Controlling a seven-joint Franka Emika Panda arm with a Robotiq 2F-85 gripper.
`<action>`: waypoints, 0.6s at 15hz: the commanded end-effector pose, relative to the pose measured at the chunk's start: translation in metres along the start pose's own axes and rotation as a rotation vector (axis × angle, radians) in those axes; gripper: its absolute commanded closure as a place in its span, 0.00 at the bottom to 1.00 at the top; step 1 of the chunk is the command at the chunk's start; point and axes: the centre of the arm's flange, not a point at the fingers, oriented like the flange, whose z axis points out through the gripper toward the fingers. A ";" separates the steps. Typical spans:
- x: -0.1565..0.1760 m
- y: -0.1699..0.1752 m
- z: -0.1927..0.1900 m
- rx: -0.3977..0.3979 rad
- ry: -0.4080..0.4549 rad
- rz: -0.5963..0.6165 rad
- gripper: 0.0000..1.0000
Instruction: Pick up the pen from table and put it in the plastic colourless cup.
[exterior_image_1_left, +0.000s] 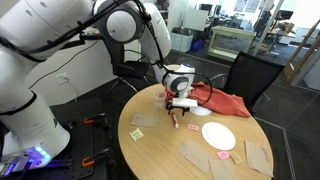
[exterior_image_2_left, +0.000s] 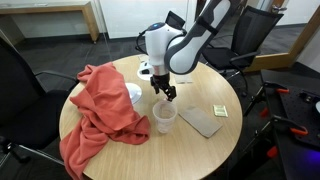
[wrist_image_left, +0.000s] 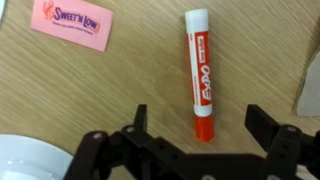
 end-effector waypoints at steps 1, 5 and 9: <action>0.007 0.010 0.003 0.000 -0.009 -0.017 0.00; 0.007 0.011 0.006 0.002 -0.006 -0.013 0.34; 0.007 0.012 0.006 0.002 -0.001 -0.006 0.64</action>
